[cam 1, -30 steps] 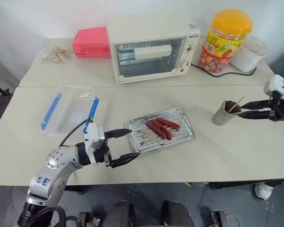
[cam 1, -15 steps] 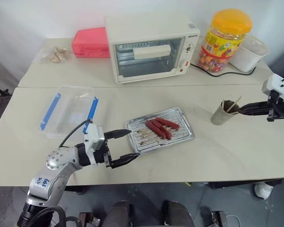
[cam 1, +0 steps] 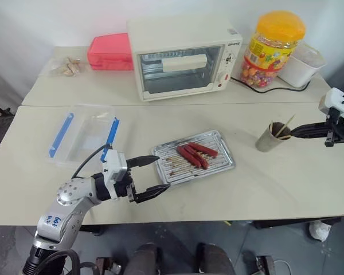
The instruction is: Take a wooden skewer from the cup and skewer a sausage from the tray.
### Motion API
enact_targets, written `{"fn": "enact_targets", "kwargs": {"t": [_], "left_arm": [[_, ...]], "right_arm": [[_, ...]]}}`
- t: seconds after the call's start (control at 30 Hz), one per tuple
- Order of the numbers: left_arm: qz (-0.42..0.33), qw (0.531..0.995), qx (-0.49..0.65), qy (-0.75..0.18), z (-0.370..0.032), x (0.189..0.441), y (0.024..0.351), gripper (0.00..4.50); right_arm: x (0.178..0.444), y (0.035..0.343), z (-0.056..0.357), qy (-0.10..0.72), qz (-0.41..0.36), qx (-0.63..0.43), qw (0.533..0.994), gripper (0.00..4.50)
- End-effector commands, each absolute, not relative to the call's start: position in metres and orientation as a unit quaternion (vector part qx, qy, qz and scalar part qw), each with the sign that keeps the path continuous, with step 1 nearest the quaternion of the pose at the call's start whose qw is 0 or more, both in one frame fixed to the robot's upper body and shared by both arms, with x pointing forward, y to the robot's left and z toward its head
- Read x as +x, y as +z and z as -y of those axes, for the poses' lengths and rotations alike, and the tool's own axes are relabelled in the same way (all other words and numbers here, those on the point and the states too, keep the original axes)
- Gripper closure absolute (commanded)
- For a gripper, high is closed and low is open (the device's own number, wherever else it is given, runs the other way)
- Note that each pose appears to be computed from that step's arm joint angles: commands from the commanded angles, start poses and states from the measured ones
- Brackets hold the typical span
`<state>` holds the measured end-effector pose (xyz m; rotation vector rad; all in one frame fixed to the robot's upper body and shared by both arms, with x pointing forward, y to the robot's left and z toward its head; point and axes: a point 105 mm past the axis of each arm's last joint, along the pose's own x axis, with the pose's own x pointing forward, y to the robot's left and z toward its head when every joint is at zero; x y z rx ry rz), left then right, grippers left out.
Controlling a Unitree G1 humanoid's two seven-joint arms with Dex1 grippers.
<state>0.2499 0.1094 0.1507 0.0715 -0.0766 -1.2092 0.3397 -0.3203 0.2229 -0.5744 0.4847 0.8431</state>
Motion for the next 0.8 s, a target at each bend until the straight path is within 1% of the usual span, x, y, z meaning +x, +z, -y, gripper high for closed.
{"fn": "enact_targets", "kwargs": {"t": [0.03, 0.33, 0.47, 0.6, 0.7, 0.73, 0.8], "left_arm": [[0.058, 0.816, 0.041, -0.574, -0.105, 0.247, 0.158, 0.0], [0.072, 0.813, 0.033, -0.576, -0.097, 0.257, 0.153, 0.0], [0.073, 0.808, 0.028, -0.584, -0.093, 0.259, 0.148, 0.0], [0.068, 0.804, 0.028, -0.59, -0.096, 0.26, 0.145, 0.0], [0.055, 0.799, 0.011, -0.598, -0.102, 0.26, 0.145, 0.0], [0.052, 0.798, 0.007, -0.601, -0.103, 0.26, 0.145, 0.0], [0.043, 0.795, 0.009, -0.605, -0.108, 0.259, 0.145, 0.0]], "right_arm": [[0.336, 0.248, 0.32, 0.406, -0.205, -0.272, 0.848, 4.49], [0.327, 0.295, 0.313, 0.401, -0.187, -0.272, 0.854, 4.49], [0.306, 0.315, 0.31, 0.403, -0.19, -0.261, 0.856, 4.49], [0.291, 0.323, 0.308, 0.41, -0.189, -0.241, 0.859, 4.49], [0.266, 0.336, 0.301, 0.428, -0.185, -0.206, 0.86, 4.49], [0.262, 0.337, 0.3, 0.432, -0.187, -0.2, 0.859, 4.49], [0.253, 0.347, 0.286, 0.465, -0.163, -0.15, 0.857, 4.49]]}}
